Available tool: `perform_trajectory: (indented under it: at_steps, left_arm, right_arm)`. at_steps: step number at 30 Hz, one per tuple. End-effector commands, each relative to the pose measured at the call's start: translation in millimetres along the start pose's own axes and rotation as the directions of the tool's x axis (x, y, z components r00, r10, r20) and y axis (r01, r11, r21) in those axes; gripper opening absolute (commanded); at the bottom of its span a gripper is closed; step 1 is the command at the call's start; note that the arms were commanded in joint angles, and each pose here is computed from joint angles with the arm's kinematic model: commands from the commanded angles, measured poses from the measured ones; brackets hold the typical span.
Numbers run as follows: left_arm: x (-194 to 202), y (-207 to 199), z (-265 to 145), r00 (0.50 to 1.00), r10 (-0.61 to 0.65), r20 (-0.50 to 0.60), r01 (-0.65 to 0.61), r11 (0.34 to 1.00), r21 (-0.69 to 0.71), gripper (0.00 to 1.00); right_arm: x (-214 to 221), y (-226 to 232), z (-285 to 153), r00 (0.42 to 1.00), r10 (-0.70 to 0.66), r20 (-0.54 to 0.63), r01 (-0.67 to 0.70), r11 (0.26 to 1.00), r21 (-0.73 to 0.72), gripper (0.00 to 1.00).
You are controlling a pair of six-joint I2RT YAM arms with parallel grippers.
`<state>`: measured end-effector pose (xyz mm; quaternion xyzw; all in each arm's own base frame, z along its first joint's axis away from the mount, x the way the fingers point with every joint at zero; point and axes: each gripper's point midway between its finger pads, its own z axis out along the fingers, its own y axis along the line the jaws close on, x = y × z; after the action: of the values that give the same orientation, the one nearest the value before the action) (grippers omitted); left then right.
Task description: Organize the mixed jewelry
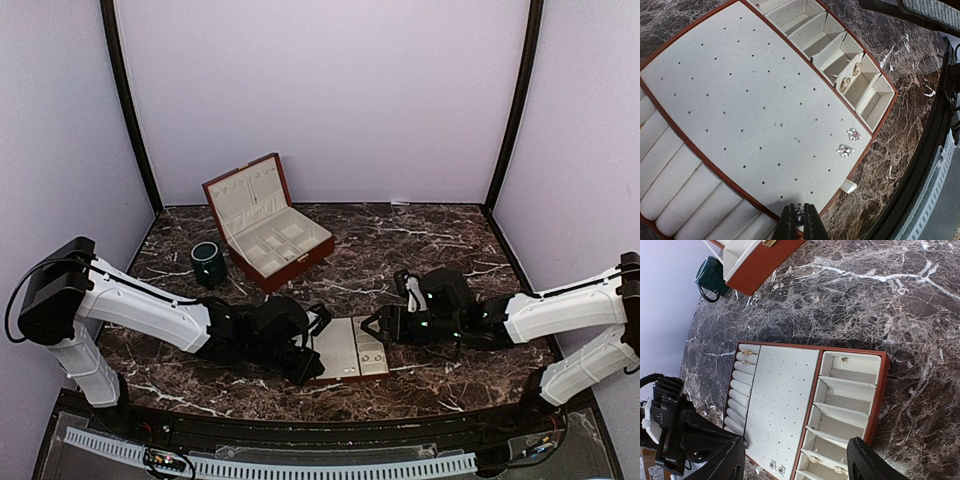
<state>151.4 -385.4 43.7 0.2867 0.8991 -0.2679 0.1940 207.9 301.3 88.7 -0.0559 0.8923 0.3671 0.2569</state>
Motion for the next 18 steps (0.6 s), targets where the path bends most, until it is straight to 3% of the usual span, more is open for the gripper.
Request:
perform_trajectory:
  at_steps: [1, 11, 18]
  left_arm:
    - [11.9, 8.2, 2.5, 0.999, 0.016, -0.035, -0.017, 0.999, -0.033, 0.1]
    - [-1.9, 3.5, -9.2, 1.0, 0.027, -0.002, -0.027, 0.999, -0.041, 0.35]
    - [-15.3, 3.3, -29.0, 0.998, 0.029, 0.056, -0.026, 0.998, -0.062, 0.43]
  right_arm:
    - [-12.5, 12.0, 0.5, 0.999, 0.0, 0.038, 0.001, 0.999, -0.039, 0.71]
    - [-14.1, 14.1, -0.4, 0.999, -0.004, 0.042, 0.006, 0.999, -0.043, 0.71]
    - [-15.7, 17.0, -0.7, 0.999, -0.014, 0.044, 0.017, 0.999, -0.051, 0.71]
